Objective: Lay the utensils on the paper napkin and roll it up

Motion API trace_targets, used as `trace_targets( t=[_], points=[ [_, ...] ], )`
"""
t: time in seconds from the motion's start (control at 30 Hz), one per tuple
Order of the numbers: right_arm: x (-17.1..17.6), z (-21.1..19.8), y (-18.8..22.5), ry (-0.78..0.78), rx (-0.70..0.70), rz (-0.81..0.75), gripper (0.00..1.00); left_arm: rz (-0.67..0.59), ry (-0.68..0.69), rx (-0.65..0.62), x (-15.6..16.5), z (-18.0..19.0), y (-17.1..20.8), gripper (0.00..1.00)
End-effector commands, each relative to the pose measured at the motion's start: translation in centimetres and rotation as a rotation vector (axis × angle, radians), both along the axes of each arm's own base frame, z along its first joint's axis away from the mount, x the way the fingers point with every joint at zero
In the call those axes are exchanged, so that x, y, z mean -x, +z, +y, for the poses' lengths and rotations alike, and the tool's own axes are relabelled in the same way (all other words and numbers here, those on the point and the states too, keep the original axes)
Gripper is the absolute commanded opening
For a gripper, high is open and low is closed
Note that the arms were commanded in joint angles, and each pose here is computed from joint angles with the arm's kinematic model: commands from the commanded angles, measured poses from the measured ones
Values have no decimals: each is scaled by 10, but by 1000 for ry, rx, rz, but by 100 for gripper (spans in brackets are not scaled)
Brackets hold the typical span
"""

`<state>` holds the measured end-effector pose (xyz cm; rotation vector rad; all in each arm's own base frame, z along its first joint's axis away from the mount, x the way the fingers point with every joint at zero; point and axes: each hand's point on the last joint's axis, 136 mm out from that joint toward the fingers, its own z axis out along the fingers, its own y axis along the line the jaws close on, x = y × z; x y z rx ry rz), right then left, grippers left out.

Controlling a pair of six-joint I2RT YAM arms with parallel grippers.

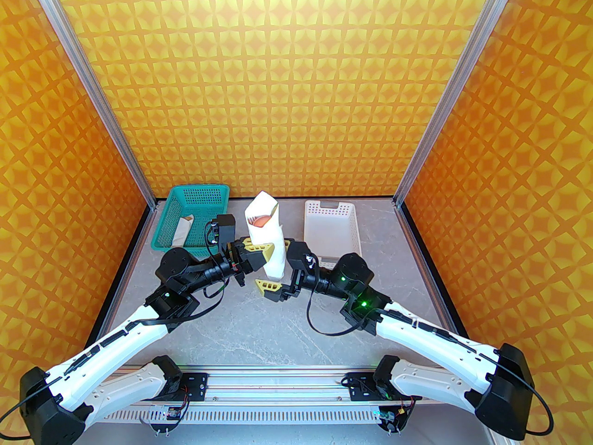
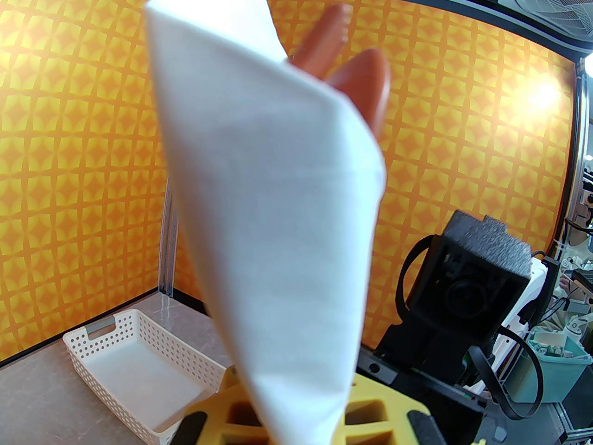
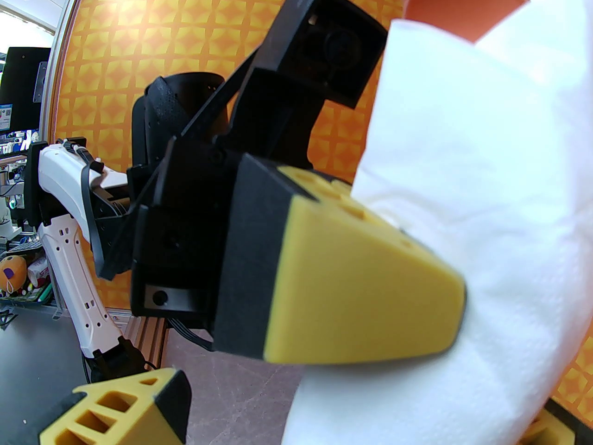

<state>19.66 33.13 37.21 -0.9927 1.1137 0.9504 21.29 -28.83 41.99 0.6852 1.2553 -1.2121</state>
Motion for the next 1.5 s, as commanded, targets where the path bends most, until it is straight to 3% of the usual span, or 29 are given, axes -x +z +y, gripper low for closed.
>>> trace_targets(
  t=[0.0, 0.5, 0.67, 0.83, 1.1, 1.33, 1.47],
  points=[
    [5, 3, 20, 31, -39, -19, 84, -41, 4, 55, 2, 2, 23, 0],
    [8, 15, 22, 108, -37, 7, 81, -27, -1, 56, 1, 1, 21, 0],
    [10, 8, 24, 133, -41, 41, 91, -34, 0, 56, 4, 3, 22, 0],
    [-8, -22, 14, -21, -6, 73, 99, -42, 27, 47, 3, 7, 21, 0],
    [-9, -74, -7, -240, 96, 72, 99, -50, 62, 30, 2, 12, 20, 0],
    [17, -89, 23, -203, -32, -14, 75, -54, 76, 17, 0, 12, 16, 0],
    [20, -70, 33, -142, -60, -36, 70, -51, 76, 17, -1, 11, 15, 0]
  ],
)
